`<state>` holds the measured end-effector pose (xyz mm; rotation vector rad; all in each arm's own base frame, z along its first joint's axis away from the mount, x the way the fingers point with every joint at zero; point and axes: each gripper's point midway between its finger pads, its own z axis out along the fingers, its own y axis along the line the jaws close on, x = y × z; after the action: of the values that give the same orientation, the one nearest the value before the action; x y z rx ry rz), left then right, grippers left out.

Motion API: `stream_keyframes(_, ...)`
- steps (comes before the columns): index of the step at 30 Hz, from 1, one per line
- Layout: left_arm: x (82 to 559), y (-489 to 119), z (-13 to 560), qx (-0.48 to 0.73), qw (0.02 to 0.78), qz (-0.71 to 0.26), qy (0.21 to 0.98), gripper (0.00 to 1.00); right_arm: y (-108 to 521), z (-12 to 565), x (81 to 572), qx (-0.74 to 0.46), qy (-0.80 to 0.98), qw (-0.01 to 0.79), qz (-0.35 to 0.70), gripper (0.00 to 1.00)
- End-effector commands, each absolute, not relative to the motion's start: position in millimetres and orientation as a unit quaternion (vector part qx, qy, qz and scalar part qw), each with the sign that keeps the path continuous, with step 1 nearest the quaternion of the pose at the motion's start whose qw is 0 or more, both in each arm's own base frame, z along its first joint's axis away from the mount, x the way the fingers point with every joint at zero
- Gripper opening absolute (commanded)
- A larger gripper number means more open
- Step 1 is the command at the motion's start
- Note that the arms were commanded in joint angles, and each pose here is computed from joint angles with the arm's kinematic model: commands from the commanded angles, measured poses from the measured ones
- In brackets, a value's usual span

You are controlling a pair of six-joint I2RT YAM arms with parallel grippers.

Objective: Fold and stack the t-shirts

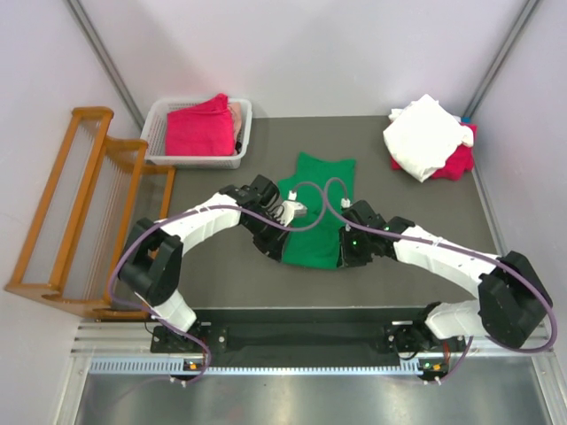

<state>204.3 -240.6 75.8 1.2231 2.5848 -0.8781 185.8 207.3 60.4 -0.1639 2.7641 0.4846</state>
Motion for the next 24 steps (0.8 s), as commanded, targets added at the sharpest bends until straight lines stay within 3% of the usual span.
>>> stream_keyframes(1,177.7,-232.3,97.3,0.433,0.040,-0.318,0.842,0.00,200.8,72.7,173.1,-0.056,0.971,0.158,0.170,0.16)
stream_keyframes(12,182.7,-233.2,132.3,0.446,0.078,-0.313,0.835,0.00,196.7,93.5,158.0,-0.069,0.970,0.161,0.171,0.16)
stream_keyframes(24,287.7,-259.9,177.3,0.411,0.232,-0.254,0.844,0.00,228.5,144.3,258.6,-0.077,0.947,0.271,0.153,0.14)
